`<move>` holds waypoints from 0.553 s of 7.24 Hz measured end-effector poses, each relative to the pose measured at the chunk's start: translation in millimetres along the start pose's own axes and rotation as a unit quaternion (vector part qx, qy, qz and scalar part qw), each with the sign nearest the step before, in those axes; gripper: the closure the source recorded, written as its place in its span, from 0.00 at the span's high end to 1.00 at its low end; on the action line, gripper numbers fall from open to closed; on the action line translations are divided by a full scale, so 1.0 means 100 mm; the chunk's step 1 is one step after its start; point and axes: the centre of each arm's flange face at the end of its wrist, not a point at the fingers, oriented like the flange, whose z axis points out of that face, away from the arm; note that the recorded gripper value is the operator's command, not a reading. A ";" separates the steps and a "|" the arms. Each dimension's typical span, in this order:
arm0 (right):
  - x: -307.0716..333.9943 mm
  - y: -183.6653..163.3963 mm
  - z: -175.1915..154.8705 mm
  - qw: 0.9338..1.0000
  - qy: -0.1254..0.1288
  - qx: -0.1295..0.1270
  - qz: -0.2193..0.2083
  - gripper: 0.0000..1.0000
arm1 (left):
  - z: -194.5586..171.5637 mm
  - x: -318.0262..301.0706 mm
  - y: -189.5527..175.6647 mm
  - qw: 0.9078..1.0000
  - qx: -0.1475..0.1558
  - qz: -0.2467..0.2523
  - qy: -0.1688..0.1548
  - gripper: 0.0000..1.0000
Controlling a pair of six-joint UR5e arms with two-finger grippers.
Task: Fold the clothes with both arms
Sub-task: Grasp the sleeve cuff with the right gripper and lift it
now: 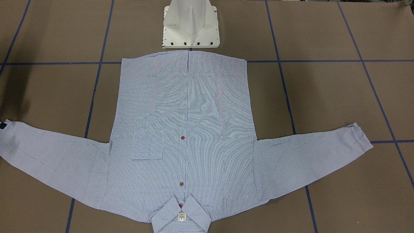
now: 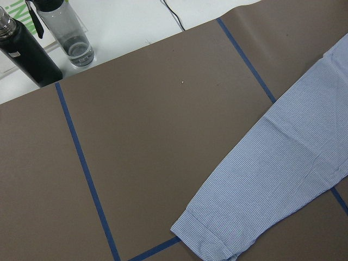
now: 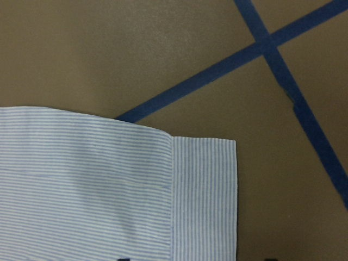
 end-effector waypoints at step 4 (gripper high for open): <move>0.07 0.02 0.12 1.000 -0.003 -0.002 0.003 0.62 | 0.00 0.00 0.00 1.000 0.000 -0.001 -0.001 1.00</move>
